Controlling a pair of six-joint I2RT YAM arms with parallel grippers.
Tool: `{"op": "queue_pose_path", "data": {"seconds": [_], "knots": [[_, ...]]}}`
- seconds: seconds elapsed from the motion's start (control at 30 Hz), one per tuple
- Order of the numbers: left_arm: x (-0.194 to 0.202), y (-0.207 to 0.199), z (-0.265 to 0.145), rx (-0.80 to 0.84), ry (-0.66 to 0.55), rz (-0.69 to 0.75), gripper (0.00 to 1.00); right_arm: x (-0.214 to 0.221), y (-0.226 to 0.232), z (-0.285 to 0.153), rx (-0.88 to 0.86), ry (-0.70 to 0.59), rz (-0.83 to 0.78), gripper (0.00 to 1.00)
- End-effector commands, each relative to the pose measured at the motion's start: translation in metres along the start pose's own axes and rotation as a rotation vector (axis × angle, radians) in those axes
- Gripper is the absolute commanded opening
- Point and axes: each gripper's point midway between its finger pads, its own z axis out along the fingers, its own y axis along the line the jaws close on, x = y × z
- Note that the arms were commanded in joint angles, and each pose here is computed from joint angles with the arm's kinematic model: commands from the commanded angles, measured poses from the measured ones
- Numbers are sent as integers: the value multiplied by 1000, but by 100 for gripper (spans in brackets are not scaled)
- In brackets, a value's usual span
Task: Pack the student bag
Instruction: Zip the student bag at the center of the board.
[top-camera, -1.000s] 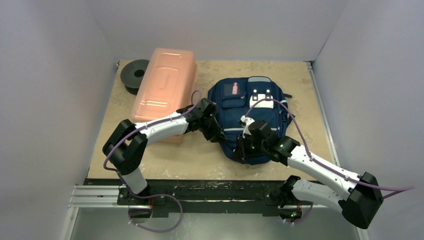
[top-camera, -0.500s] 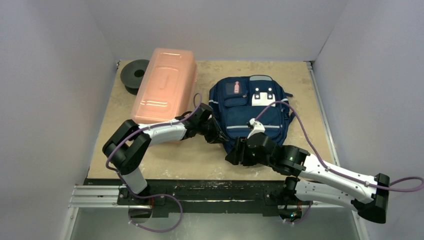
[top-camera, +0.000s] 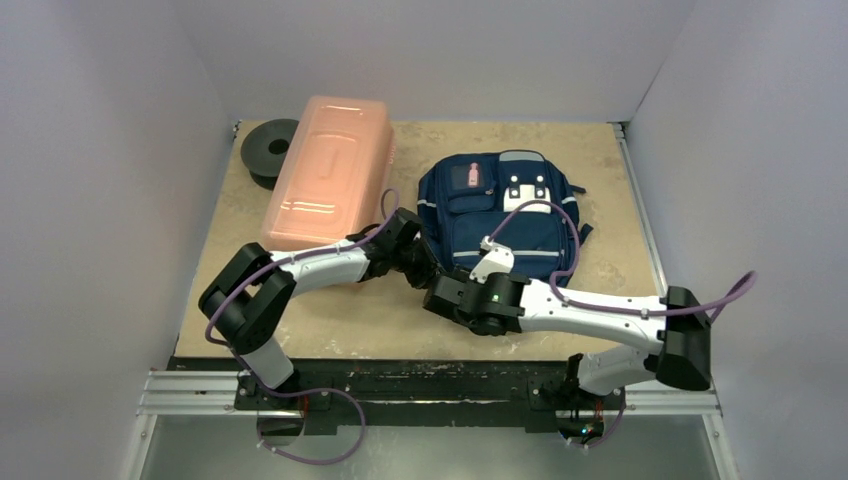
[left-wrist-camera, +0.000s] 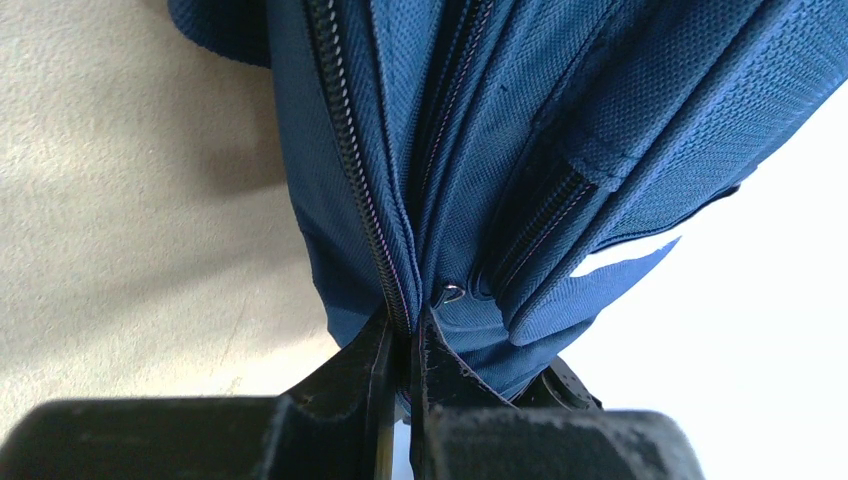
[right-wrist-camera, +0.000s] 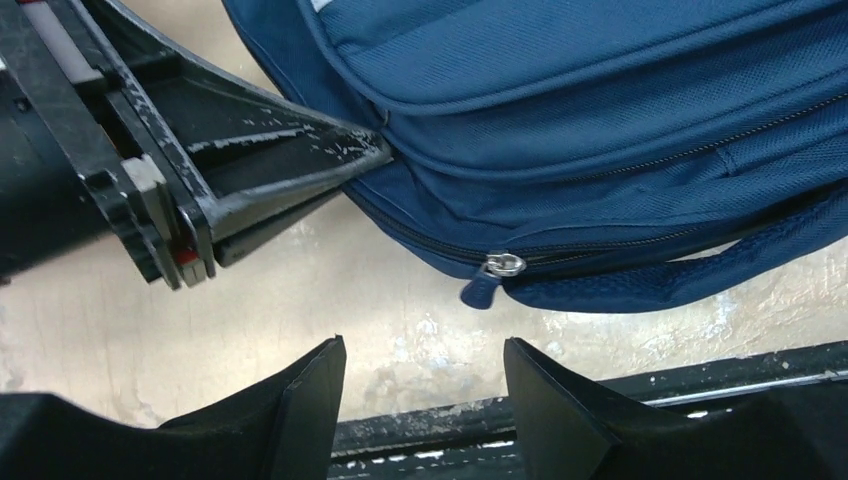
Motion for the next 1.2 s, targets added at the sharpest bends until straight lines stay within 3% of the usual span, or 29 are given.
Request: {"op": "queue_pose_path", "data": {"seconds": [0.0,0.17,0.47,0.87,1.0,1.17], "knots": [[-11,-34,-21,67,-75,21,0,-19,-4,-1,149,-119,-12,63],[-10,-36,-24,67,-73,33,0,-10,-6,0,311,-158,-77,59],[-5,-32,-20,69,-38,39,0,-3,-1,9,313,-189,-93,55],[-3,-28,-14,64,-19,33,0,-25,3,37,303,-233,-74,50],[-2,-29,-14,68,-12,29,0,-20,-2,43,365,-233,-82,37],[-4,-29,-16,60,-24,38,0,-18,-14,44,390,-231,-73,45]]}}
